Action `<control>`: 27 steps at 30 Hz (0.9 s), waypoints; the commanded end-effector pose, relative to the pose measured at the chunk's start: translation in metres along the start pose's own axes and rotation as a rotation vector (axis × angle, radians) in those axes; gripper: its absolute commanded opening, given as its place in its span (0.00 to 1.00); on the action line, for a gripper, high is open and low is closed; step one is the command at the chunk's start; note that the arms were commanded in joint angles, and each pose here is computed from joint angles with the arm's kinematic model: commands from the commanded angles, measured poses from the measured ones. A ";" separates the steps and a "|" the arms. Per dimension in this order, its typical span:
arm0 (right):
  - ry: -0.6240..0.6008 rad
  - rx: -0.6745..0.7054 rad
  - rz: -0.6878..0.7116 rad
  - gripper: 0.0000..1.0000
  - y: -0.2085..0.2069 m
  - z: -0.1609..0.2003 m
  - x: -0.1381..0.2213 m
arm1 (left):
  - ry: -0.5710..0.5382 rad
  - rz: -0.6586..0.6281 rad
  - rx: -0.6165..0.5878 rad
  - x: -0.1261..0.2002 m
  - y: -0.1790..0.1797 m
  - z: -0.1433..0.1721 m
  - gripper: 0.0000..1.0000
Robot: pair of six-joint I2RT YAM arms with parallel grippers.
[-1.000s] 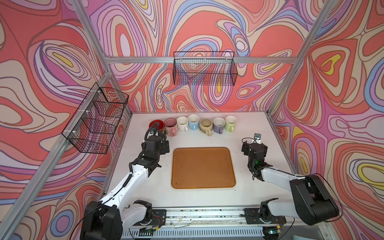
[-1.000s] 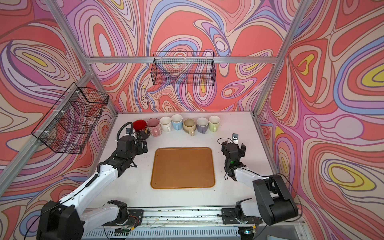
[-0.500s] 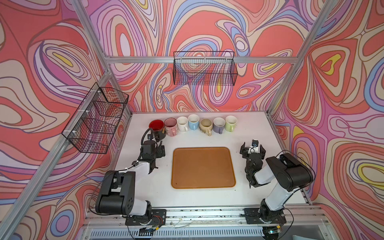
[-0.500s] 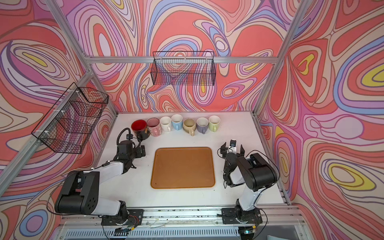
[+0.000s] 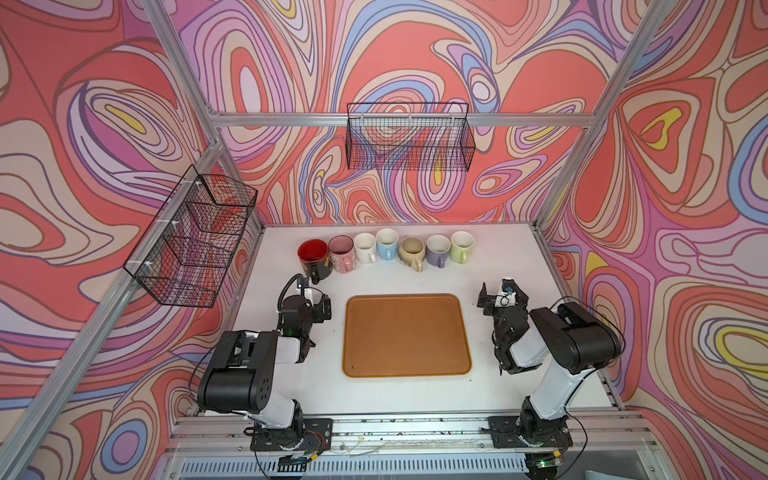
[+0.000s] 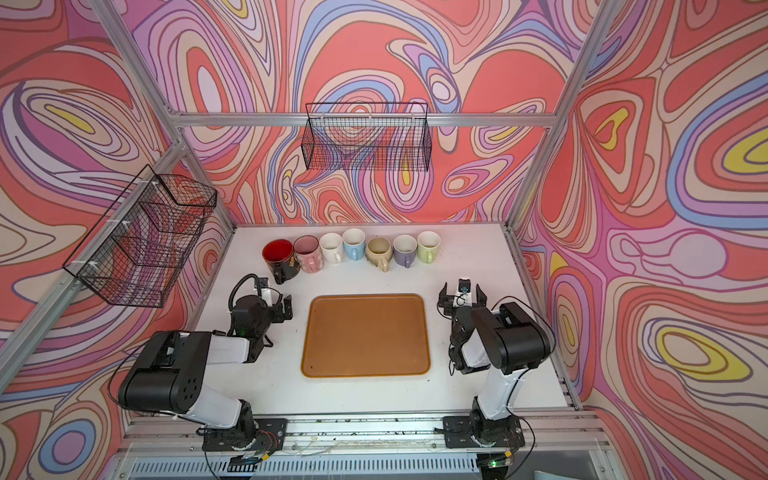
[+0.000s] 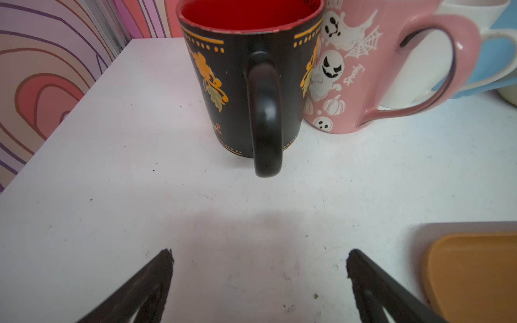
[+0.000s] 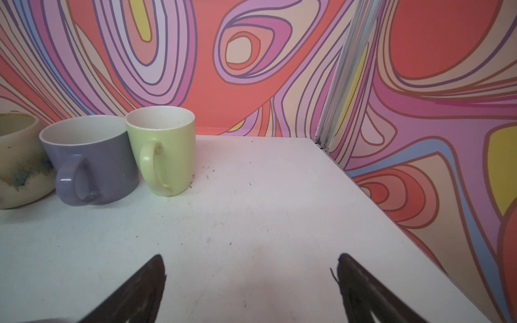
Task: Turn the mug right side up
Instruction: Reset both arms
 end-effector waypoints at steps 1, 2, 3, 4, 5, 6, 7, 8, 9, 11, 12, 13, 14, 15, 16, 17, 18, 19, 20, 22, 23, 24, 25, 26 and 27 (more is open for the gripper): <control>0.045 -0.032 -0.025 0.98 -0.001 -0.005 -0.017 | -0.059 0.007 -0.001 -0.005 0.002 -0.019 1.00; 0.104 -0.049 -0.031 0.98 -0.004 -0.005 -0.030 | -0.051 0.008 0.000 -0.005 0.002 -0.019 1.00; 0.161 -0.070 -0.055 0.98 -0.007 -0.003 -0.042 | -0.056 0.008 0.000 -0.005 0.002 -0.018 1.00; 0.214 -0.117 -0.107 0.98 -0.016 -0.001 -0.051 | -0.068 0.006 -0.001 -0.005 0.003 -0.018 1.00; 0.210 -0.132 -0.116 0.98 -0.021 0.000 -0.052 | -0.063 0.006 -0.001 -0.004 0.003 -0.018 1.00; 0.202 -0.128 -0.110 0.98 -0.022 -0.002 -0.052 | -0.060 0.005 0.000 -0.004 0.003 -0.018 1.00; 0.208 -0.128 -0.115 0.98 -0.021 -0.001 -0.050 | -0.068 0.004 0.000 -0.004 0.003 -0.018 1.00; 0.195 -0.129 -0.113 0.98 -0.022 -0.002 -0.050 | -0.072 0.000 0.003 -0.004 0.003 -0.018 1.00; 0.197 -0.128 -0.112 0.98 -0.022 -0.001 -0.049 | -0.068 0.002 0.003 -0.004 0.003 -0.018 1.00; 0.189 -0.128 -0.113 0.98 -0.021 -0.002 -0.049 | -0.071 0.003 0.004 -0.003 0.003 -0.018 1.00; 0.194 -0.128 -0.114 0.98 -0.021 -0.002 -0.049 | -0.072 0.002 0.004 -0.003 0.003 -0.018 1.00; 0.194 -0.127 -0.117 0.98 -0.021 -0.001 -0.049 | -0.069 0.002 0.004 -0.003 0.003 -0.017 1.00; 0.195 -0.127 -0.116 0.98 -0.021 -0.002 -0.049 | -0.071 0.002 0.004 -0.003 0.003 -0.017 1.00; 0.194 -0.127 -0.116 0.98 -0.021 -0.002 -0.049 | -0.071 0.002 0.005 -0.003 0.003 -0.018 1.00; 0.195 -0.121 -0.117 0.99 -0.021 -0.002 -0.049 | -0.071 -0.003 0.002 -0.003 0.003 -0.017 1.00; 0.195 -0.121 -0.122 0.98 -0.020 -0.002 -0.049 | -0.071 -0.005 -0.001 -0.003 0.002 -0.017 1.00; 0.195 -0.122 -0.121 0.98 -0.020 -0.002 -0.049 | -0.072 -0.003 0.001 -0.003 0.002 -0.017 1.00; 0.195 -0.121 -0.123 0.98 -0.020 -0.002 -0.049 | -0.072 -0.004 -0.001 -0.003 0.002 -0.017 1.00; 0.194 -0.121 -0.124 0.98 -0.020 -0.002 -0.049 | -0.071 -0.004 -0.001 -0.003 0.002 -0.017 1.00; 0.194 -0.122 -0.121 0.98 -0.020 -0.002 -0.050 | -0.071 -0.004 -0.001 -0.003 0.002 -0.017 1.00; 0.195 -0.121 -0.120 0.98 -0.020 -0.002 -0.049 | -0.072 -0.005 -0.001 -0.003 0.002 -0.017 1.00; 0.195 -0.121 -0.121 0.98 -0.020 -0.002 -0.050 | -0.071 -0.006 0.000 -0.003 0.002 -0.017 1.00; 0.195 -0.121 -0.122 0.98 -0.020 -0.002 -0.049 | -0.073 -0.005 -0.001 -0.003 0.002 -0.017 1.00; 0.194 -0.121 -0.122 0.98 -0.020 -0.002 -0.050 | -0.073 -0.006 0.000 -0.003 0.002 -0.017 1.00; 0.195 -0.121 -0.121 0.98 -0.020 -0.002 -0.050 | -0.074 -0.005 0.000 -0.003 0.002 -0.017 1.00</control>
Point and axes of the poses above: each gripper's point midway between its finger pads, its own x axis back along the fingers, its own y axis along the line the jaws close on, z = x × y, the point moved 8 cm from there along x, back along the fingers, and after that the axes turned 1 degree about x, right-handed, at the moved point
